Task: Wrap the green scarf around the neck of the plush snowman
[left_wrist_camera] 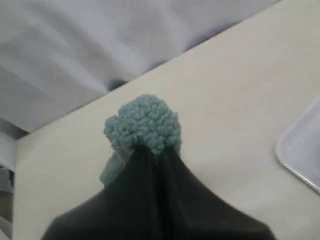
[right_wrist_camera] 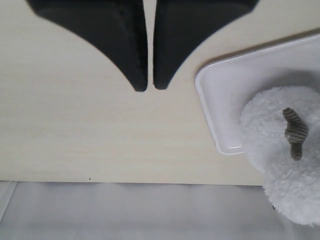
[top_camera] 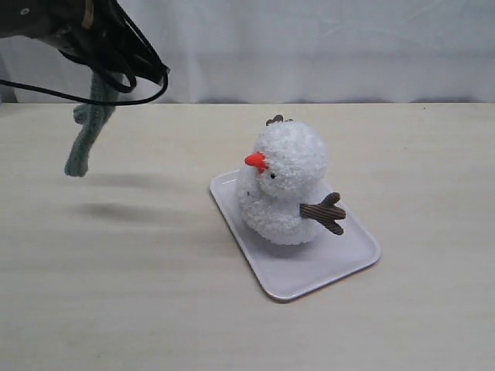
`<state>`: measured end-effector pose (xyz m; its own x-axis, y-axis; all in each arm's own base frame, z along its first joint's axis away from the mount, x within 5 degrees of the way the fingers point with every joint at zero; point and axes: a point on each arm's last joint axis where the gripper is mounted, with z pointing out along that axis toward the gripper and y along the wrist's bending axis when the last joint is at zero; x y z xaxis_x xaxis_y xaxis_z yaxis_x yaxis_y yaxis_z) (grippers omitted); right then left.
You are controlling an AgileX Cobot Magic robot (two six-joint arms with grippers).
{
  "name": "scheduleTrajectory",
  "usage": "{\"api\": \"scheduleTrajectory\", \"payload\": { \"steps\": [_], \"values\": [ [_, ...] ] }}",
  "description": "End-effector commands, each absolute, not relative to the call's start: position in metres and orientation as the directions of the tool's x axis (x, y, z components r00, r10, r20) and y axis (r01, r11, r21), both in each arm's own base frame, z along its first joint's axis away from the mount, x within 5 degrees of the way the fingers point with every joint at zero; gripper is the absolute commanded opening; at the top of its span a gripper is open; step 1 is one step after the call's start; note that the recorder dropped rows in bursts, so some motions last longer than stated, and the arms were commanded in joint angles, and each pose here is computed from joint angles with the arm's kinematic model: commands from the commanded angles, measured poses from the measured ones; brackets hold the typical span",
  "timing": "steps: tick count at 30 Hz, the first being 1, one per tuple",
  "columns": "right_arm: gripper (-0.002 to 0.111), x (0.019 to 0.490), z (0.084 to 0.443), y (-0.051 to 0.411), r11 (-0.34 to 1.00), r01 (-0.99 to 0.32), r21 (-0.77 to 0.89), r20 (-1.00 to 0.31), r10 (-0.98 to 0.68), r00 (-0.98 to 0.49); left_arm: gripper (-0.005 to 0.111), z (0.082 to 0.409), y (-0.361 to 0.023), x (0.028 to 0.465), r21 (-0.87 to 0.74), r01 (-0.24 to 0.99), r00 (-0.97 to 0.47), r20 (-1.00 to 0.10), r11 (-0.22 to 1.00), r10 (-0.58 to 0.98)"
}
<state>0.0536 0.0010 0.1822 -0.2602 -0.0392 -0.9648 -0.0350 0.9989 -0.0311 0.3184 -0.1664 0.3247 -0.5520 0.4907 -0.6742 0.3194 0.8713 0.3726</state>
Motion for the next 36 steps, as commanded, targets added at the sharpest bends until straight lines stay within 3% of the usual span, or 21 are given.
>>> {"api": "scheduleTrajectory", "payload": {
  "steps": [1, 12, 21, 28, 36],
  "values": [
    [0.004, 0.053, 0.182, 0.001, 0.999, -0.033, -0.029, -0.967, -0.037, -0.254, 0.0, 0.314, -0.186, 0.313, 0.277, 0.382, -0.586, -0.665, 0.882, 0.463],
    [0.004, 0.053, 0.182, 0.001, 0.999, -0.033, -0.029, -0.967, -0.037, -0.254, 0.0, 0.289, -0.264, 0.287, 0.126, 0.564, -0.508, -0.727, 0.816, 0.463],
    [0.004, 0.053, 0.182, 0.001, 0.999, -0.033, -0.029, -0.967, -0.037, -0.254, 0.0, 0.273, -0.284, 0.292, -0.018, 0.566, -0.533, -0.77, 0.825, 0.349],
    [0.004, 0.053, 0.182, 0.001, 0.999, -0.033, -0.029, -0.967, -0.037, -0.254, 0.0, 0.28, -0.293, 0.293, -0.117, 0.585, -0.505, -0.827, 0.803, 0.247],
    [0.004, 0.053, 0.182, 0.001, 0.999, -0.033, -0.029, -0.967, -0.037, -0.254, 0.0, 0.269, -0.301, 0.296, -0.187, 0.574, -0.534, -0.824, 0.797, 0.192]
  ]
}}
